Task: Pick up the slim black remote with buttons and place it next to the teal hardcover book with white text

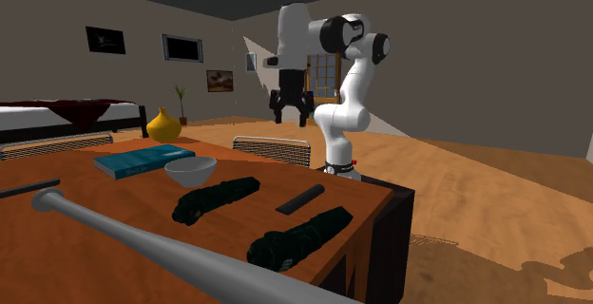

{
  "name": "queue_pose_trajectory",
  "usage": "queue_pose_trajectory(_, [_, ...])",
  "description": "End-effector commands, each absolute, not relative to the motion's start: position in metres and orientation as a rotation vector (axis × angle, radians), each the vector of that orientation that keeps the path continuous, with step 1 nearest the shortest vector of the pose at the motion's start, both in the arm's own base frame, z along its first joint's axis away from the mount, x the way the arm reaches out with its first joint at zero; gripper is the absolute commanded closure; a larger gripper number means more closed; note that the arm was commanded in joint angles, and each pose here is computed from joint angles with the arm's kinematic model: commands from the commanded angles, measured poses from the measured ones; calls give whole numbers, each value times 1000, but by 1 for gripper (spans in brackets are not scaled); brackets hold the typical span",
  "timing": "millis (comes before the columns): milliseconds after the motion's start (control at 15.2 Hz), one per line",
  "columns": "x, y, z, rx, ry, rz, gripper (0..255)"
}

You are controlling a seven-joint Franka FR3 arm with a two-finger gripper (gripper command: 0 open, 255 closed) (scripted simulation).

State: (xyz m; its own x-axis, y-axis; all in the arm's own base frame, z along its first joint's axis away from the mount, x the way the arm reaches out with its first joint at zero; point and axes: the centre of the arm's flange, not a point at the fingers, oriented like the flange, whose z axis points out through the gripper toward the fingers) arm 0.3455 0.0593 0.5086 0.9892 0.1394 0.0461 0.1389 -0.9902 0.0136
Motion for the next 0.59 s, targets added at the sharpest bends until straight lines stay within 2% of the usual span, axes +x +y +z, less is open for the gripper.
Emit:
queue_pose_trajectory(0, [350,69,487,3138,197,62,0])
queue_pose_trajectory(528, [368,109,393,3198,118,5,0])
